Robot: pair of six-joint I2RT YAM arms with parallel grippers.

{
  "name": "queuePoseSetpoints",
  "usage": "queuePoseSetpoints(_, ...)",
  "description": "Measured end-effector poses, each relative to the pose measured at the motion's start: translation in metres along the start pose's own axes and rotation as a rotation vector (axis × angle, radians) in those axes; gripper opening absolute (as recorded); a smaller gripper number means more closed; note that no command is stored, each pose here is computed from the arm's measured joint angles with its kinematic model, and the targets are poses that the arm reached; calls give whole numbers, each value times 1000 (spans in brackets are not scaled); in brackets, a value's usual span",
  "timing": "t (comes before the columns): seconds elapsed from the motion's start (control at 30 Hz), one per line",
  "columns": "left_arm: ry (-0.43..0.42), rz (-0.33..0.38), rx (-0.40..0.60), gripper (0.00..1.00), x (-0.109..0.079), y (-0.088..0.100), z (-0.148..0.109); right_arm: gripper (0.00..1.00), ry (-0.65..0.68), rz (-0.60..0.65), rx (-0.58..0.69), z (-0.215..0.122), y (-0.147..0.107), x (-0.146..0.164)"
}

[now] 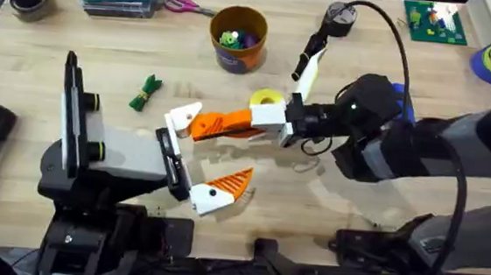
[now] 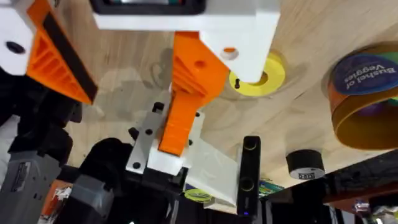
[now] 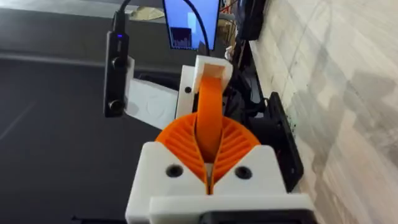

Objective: Pick up the gripper from the table and insert it into the empty holder that is missing its gripper. Then pick up a screw, insert it into the mounting hole, and use the screwdriver to tighten it. Finally, clean up the table by picking up the vegetable and placing it into the bucket.

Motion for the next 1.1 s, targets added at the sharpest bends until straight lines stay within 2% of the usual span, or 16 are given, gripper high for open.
queuePoseSetpoints(0.5, 0, -1, 0, 986, 0, 0, 0, 9, -4, 3, 0, 0, 1, -3)
queuePoseSetpoints(1.1, -4, -1, -1, 986, -1, 0, 0, 9, -3, -6, 34, 18, 9, -2)
Point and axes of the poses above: each hand's point on the last joint's axis, 136 mm out from that joint toward the fingers, its own z axis out along the fingers, its own x axis along the line the jaws close on, y = z × x, the point moved 3 cm from there along -z, back along the fingers, and after that the axes turned 15 degrees about z, right-handed, at the moved point
